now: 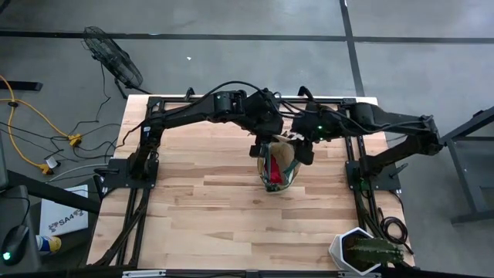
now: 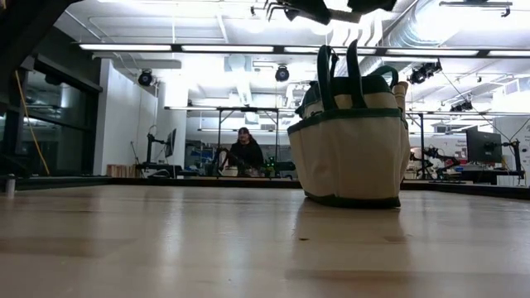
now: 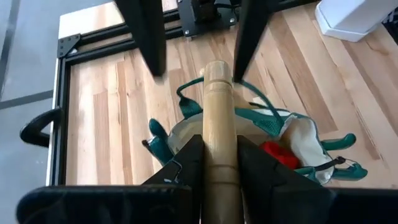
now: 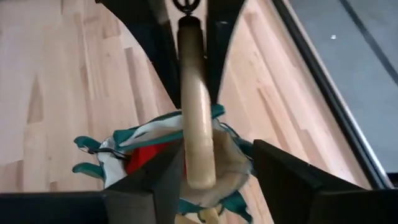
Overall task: Pick & Place Garden tools in Gardening bag
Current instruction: Put the brown hand rake into the white gardening bag
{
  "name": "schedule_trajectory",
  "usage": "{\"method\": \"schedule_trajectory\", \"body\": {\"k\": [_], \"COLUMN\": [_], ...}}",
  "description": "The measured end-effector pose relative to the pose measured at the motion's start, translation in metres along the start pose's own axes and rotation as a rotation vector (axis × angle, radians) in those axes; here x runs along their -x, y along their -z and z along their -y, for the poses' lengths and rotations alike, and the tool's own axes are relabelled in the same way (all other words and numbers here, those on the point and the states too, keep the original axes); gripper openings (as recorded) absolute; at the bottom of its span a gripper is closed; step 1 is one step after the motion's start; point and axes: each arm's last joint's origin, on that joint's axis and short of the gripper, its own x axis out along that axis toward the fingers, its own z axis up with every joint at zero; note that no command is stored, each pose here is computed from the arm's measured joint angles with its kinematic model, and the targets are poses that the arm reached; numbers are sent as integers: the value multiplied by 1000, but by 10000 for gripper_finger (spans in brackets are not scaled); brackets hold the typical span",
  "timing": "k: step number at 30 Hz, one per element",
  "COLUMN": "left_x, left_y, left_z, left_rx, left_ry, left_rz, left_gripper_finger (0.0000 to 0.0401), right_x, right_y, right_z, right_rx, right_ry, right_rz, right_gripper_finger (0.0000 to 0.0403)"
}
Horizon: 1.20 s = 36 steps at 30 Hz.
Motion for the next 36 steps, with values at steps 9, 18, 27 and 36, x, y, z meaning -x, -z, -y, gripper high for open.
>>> {"method": "schedule_trajectory", "body": {"k": [9, 18, 27, 36], "left_x": [2, 5, 5, -11], "left_y": [8, 17, 14, 13], "left_z": [-13, -32, -31, -33], "left_rx": [63, 109, 88, 114], "left_ry": [-18, -11, 14, 57], "left_rz": [-40, -43, -13, 69], "left_gripper_finger": [61, 61, 61, 61], "right_x": [43, 68, 55, 29], "right_y": [22, 58, 85, 91], "right_z": [14, 30, 32, 21], "right_rx": [-85, -212, -325, -280], "right_ry": [103, 225, 175, 116], "right_rz": [22, 89, 210, 254], "right_gripper_finger": [192, 192, 192, 192]}}
